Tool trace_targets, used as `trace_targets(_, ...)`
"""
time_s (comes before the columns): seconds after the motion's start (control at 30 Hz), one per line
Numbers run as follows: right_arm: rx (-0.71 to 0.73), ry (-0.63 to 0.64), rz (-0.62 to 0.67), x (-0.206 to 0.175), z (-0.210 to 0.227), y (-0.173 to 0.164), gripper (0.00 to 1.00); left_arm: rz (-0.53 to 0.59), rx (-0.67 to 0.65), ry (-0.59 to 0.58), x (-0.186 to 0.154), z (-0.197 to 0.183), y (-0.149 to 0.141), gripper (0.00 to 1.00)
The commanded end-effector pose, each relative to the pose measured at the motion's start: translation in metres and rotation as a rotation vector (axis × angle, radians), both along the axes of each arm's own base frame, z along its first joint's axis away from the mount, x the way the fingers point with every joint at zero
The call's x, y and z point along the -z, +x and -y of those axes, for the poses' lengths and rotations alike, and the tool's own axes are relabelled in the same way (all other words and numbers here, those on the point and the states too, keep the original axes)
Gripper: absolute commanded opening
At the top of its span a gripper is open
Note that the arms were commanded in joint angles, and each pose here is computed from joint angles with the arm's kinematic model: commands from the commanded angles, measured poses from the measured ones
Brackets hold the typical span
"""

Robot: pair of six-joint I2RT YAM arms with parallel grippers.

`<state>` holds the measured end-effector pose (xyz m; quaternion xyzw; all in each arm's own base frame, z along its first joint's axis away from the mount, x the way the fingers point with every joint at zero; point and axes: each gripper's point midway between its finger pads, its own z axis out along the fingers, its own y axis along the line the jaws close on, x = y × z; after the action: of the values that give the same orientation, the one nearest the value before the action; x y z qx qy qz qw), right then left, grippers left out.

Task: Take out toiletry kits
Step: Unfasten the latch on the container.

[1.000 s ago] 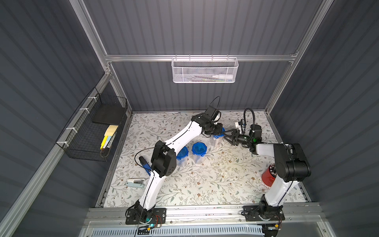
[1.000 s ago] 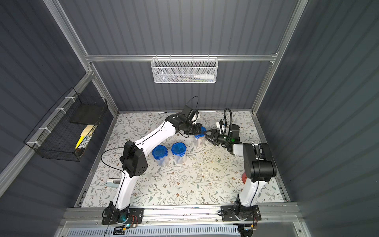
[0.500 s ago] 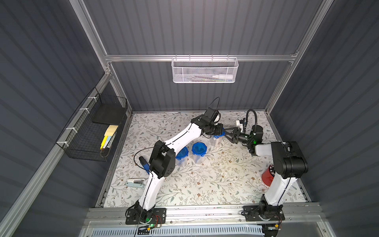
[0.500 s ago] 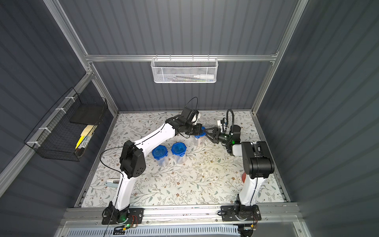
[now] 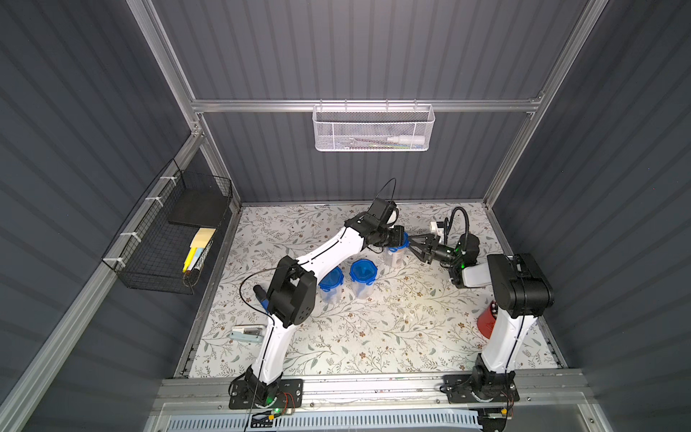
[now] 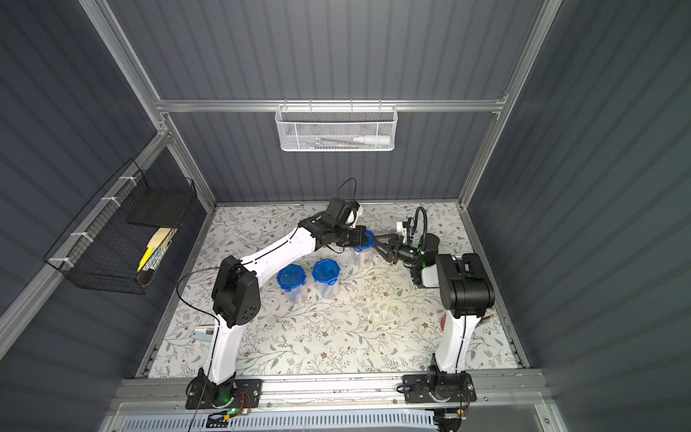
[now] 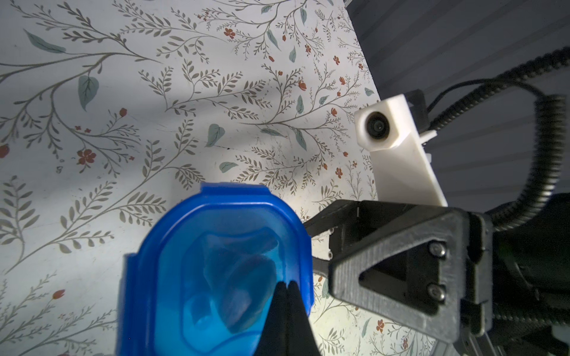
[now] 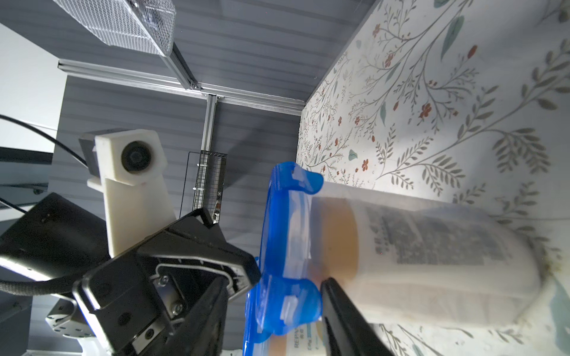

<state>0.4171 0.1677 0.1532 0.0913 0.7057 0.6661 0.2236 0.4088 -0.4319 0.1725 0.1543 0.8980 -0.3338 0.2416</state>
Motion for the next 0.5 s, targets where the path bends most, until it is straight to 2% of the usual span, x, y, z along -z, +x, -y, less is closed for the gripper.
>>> trace_targets(0.0, -0.035, 0.014, 0.258, -0.061, -0.002, -0.010, 0.50, -0.245, -0.058, 0.259, 0.106, -0.047, -0.025, 0.00)
trace_targets(0.1, -0.031, 0.014, 0.249, -0.060, -0.001, -0.009, 0.49, -0.256, -0.057, 0.266, 0.112, -0.046, -0.024, 0.00)
trace_targets(0.47, -0.015, 0.001, 0.217, -0.049, 0.003, -0.006, 0.34, -0.279, -0.059, 0.278, 0.124, -0.045, -0.026, 0.00)
